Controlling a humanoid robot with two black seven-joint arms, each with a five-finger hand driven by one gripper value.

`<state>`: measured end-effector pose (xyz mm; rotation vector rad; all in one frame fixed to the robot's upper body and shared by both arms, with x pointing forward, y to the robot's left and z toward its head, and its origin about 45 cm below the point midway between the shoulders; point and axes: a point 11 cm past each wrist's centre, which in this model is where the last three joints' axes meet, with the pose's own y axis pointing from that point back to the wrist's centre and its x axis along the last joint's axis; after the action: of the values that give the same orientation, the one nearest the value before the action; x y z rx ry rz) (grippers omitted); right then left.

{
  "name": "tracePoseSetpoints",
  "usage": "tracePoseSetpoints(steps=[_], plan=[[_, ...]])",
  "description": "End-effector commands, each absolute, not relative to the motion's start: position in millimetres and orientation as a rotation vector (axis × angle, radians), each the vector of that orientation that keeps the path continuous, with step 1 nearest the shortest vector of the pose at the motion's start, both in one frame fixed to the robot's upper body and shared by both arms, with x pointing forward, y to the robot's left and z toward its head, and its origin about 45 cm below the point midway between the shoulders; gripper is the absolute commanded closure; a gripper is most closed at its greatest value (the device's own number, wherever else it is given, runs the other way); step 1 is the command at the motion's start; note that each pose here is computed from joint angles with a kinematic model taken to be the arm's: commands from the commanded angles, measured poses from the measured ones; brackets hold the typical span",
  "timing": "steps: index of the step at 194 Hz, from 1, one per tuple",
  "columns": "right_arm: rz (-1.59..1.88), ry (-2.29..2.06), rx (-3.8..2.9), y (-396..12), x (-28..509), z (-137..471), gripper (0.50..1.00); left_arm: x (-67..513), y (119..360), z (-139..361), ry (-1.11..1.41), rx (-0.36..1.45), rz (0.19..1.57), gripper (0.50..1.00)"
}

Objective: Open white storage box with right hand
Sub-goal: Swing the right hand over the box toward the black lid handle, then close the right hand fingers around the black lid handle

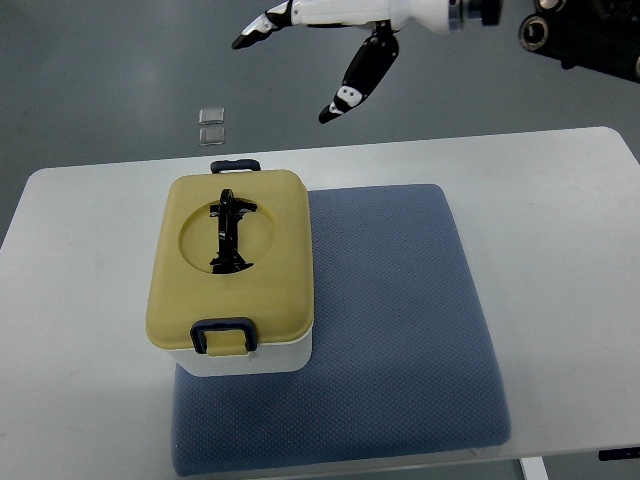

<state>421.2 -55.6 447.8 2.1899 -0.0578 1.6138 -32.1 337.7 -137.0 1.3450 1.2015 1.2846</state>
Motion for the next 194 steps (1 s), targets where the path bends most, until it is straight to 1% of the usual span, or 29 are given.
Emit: tracePoseSetpoints(steps=[1,29,53,74,102,113,149,161,173,180,194], plan=[[1.678,0.117,2.107,-20,405,437,0.574,-32,338,-137,1.2,1.345,1.285,0.5],[1.736,0.289,2.03,12,387,416,0.583,-33,338,-137,1.202,1.346,1.285,0.5],[1.783,0.366,1.97,23,381,403,0.593,-32,338,-137,1.2,1.345,1.285,0.5],[1.79,0.387,1.942,22,381,394,0.599,-32,338,-137,1.2,1.345,1.285,0.5],[1.797,0.437,1.912,24,378,379,0.636,-32,338,-137,1.2,1.345,1.285,0.5],[1.788,0.439,1.918,22,379,372,0.662,-32,338,-137,1.2,1.345,1.285,0.5],[1.76,0.419,1.926,15,385,360,0.673,-32,337,-137,1.202,1.345,1.284,0.5],[1.766,0.409,1.924,14,387,360,0.701,-32,338,-137,1.2,1.345,1.285,0.5],[1.768,0.405,1.919,13,388,360,0.715,-32,338,-137,1.2,1.345,1.285,0.5],[1.765,0.399,1.917,11,390,360,0.742,-32,338,-137,1.2,1.345,1.285,0.5],[1.763,0.397,1.915,9,390,360,0.754,-32,338,-137,1.2,1.345,1.285,0.5]])
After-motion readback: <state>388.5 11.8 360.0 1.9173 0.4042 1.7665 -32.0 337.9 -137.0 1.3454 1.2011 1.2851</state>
